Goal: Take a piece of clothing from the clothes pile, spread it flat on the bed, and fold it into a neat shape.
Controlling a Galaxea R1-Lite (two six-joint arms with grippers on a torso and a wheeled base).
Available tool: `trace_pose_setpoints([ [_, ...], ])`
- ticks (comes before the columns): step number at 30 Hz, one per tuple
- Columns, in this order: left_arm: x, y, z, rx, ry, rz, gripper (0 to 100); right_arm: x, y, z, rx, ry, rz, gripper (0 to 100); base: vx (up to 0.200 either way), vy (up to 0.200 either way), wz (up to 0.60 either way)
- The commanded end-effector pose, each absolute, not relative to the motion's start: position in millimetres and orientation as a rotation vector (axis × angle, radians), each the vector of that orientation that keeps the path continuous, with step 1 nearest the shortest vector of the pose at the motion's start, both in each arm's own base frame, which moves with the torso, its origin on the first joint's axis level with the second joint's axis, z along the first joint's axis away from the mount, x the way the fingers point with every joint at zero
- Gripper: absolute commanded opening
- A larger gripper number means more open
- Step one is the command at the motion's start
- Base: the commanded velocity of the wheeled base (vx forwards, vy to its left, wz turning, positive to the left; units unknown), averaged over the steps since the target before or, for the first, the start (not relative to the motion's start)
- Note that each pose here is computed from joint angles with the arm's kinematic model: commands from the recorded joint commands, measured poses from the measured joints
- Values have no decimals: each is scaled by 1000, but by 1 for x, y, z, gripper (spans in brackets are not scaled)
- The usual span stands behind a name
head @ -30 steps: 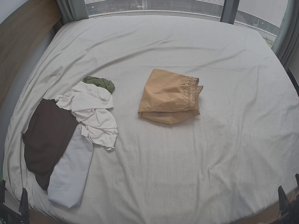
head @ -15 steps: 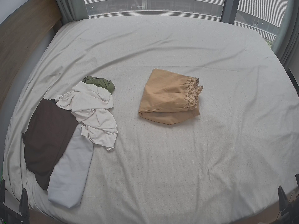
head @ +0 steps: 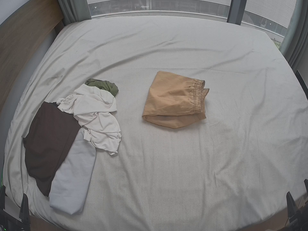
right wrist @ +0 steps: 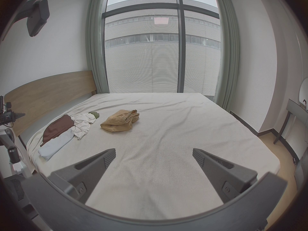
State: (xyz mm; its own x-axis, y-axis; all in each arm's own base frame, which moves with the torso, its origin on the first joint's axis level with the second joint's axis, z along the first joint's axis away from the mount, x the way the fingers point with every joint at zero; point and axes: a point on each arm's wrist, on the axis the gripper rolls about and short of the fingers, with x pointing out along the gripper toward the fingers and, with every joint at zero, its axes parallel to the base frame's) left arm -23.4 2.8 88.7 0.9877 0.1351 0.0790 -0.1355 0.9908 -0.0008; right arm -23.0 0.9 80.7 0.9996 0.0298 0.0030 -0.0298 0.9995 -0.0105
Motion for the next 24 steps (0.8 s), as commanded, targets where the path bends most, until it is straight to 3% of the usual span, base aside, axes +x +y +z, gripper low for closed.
trace_pose_setpoints([
  [1, -23, 3, 83, 1, -76, 137, 100, -23, 1, 76, -11, -2, 31, 100, 0, 0, 0],
  [19, -23, 3, 83, -26, -73, 136, 100, -23, 1, 76, -11, -2, 31, 100, 0, 0, 0],
  [24, -23, 3, 83, -124, -78, 131, 100, -23, 1, 76, -11, -2, 31, 100, 0, 0, 0],
])
